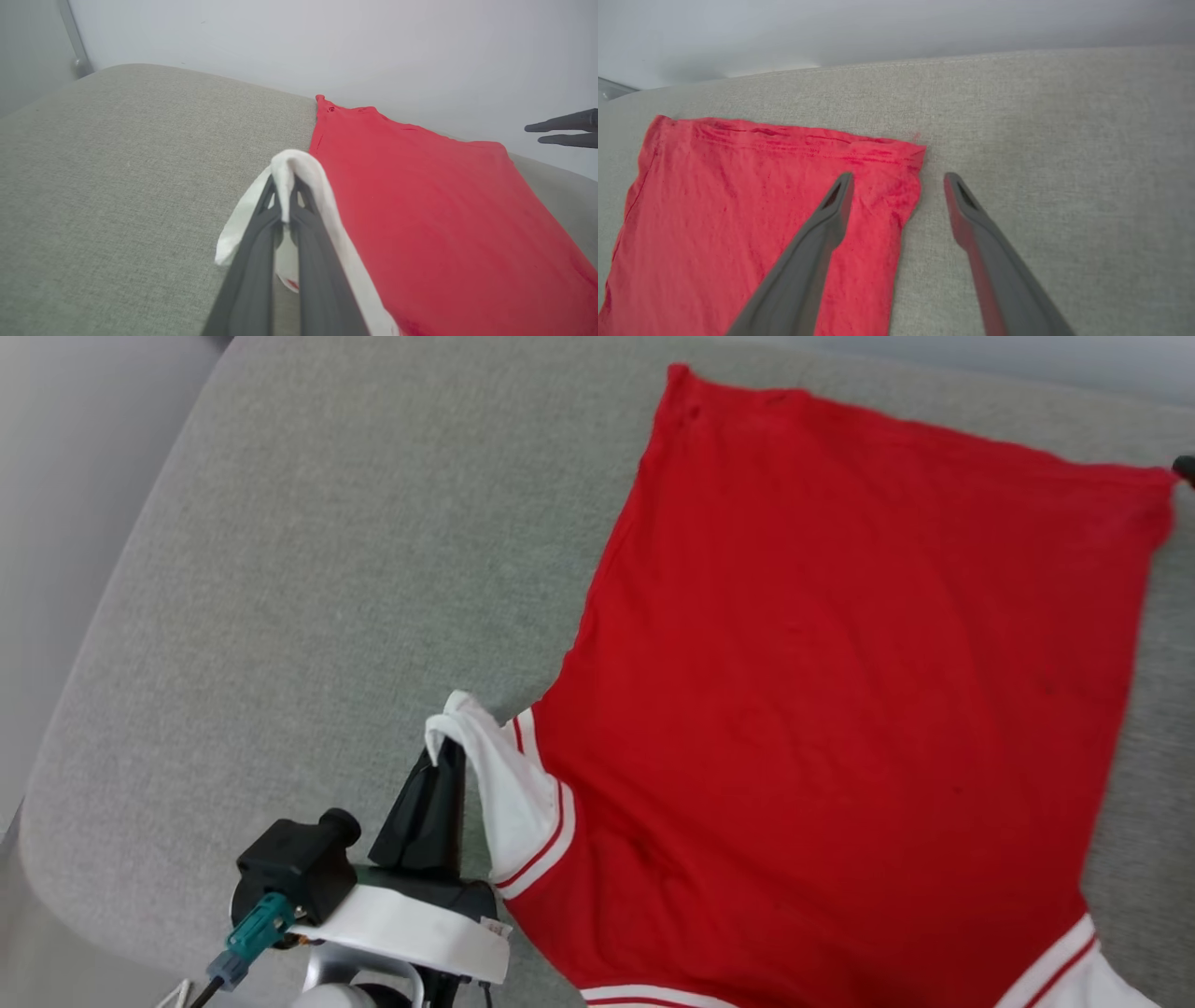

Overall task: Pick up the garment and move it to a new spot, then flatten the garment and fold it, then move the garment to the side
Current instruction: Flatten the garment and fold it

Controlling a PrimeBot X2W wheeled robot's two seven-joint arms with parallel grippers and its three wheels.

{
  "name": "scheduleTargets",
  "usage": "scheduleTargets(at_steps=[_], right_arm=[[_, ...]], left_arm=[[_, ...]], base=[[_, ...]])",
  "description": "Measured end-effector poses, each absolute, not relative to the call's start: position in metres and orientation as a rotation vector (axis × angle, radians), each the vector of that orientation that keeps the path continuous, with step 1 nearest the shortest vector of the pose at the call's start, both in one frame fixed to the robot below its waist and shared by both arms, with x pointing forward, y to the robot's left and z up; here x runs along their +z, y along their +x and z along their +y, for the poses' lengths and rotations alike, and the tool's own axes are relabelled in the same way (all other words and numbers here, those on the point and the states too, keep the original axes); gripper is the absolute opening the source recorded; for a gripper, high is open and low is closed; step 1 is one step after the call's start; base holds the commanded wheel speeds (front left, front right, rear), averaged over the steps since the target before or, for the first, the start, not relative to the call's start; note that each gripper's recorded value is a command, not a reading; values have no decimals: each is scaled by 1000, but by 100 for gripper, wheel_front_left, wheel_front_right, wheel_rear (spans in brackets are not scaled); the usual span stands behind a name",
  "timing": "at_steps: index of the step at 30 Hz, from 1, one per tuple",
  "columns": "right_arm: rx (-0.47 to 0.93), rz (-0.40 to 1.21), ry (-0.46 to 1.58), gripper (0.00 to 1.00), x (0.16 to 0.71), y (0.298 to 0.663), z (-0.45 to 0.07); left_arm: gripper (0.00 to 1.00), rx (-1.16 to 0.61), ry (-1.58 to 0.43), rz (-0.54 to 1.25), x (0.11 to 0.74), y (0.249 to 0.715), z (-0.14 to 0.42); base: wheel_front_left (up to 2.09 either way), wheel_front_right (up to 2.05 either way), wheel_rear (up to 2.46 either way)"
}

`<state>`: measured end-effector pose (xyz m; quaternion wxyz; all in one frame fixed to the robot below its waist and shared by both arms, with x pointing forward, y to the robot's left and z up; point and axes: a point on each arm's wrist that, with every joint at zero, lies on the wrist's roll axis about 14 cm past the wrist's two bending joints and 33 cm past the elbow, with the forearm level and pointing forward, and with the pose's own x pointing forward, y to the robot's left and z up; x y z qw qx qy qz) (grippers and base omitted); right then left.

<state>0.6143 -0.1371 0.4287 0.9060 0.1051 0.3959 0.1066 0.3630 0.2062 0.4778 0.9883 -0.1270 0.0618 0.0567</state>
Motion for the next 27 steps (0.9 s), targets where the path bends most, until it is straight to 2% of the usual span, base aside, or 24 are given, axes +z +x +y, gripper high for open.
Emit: scheduleTargets(at_steps=[5, 13, 14, 15, 16, 17, 22, 27], right_arm=[[238, 919, 216, 100, 398, 632, -115], [244, 1073, 247, 100, 347, 632, -94], [243, 1091, 246, 97, 344, 631, -94], [241, 1104, 239, 44, 343, 630, -94], [238, 1112, 238, 14, 342, 630, -95], [236, 1118, 239, 0, 342, 630, -95], [240, 1099, 202, 0, 351, 632, -91], [256, 1015, 98, 0, 379, 636, -91]], left_arm=[[0, 116, -250, 139, 470, 369, 206], [0, 155, -226, 179, 455, 368, 218], [0, 158, -224, 180, 454, 368, 219], [0, 159, -222, 179, 454, 369, 220], [0, 160, -221, 181, 454, 369, 220], [0, 162, -220, 182, 453, 368, 221], [0, 168, -222, 176, 453, 366, 222], [0, 174, -228, 166, 457, 362, 224]], base=[[0, 0, 0], [0, 0, 0], [0, 0, 0], [0, 0, 0], [0, 0, 0], [0, 0, 0], [0, 0, 0], [0, 0, 0]])
